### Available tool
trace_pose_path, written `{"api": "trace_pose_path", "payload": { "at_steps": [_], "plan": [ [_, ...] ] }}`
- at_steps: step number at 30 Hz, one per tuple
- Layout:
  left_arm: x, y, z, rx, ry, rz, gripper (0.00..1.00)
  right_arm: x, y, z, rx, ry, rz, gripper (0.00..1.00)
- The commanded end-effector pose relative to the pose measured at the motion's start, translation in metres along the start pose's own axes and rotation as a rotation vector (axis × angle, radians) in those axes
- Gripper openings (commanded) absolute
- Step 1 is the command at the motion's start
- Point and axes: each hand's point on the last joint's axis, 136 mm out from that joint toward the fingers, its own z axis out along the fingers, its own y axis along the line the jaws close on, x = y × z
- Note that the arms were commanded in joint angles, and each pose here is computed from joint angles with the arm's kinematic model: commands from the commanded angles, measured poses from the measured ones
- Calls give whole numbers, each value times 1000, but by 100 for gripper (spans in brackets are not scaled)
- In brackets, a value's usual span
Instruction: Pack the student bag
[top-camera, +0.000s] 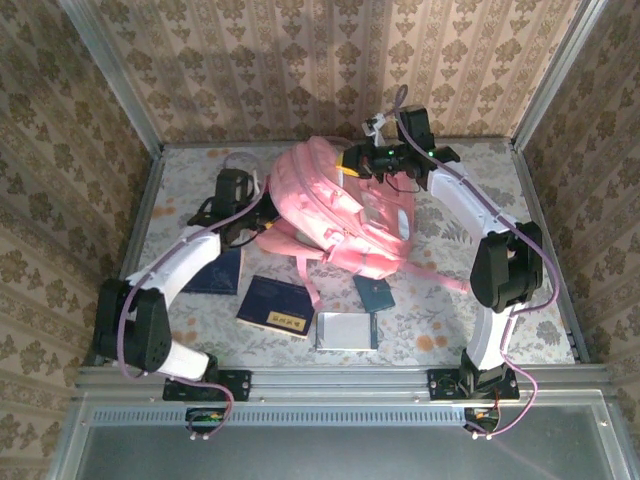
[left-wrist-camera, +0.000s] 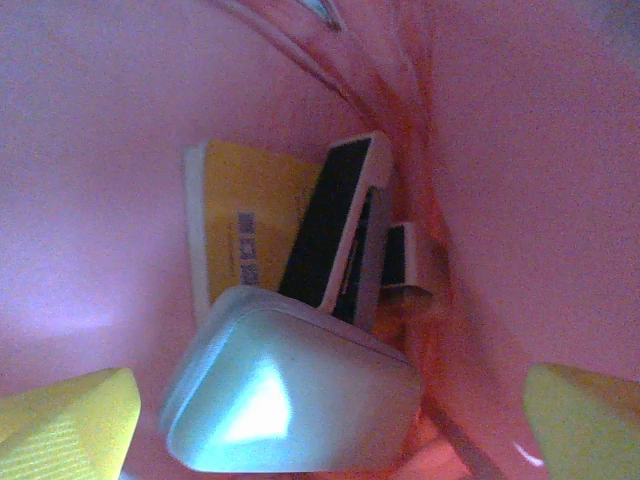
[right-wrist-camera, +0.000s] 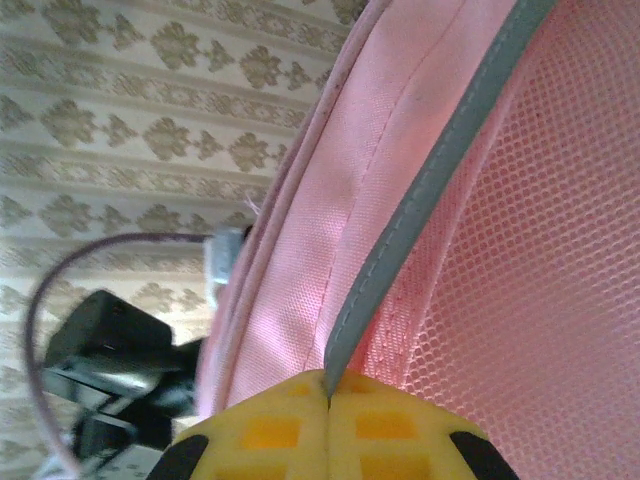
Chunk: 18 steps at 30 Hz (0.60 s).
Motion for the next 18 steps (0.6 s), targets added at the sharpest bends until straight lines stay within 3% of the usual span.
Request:
{"api": "trace_pose_path", "payload": {
  "at_steps": [1,9,18],
  "plan": [
    [0,0,-22,-40,21,93,100,-11,-4,-17,158,-63,-139,0],
    [19,4,-3,12,104,61,100,-15,-9,-9,313,-65,-245,0],
    [3,44,-45,-238,-18,72,100,-34,-30,-21,594,-87,-398,0]
  ]
}}
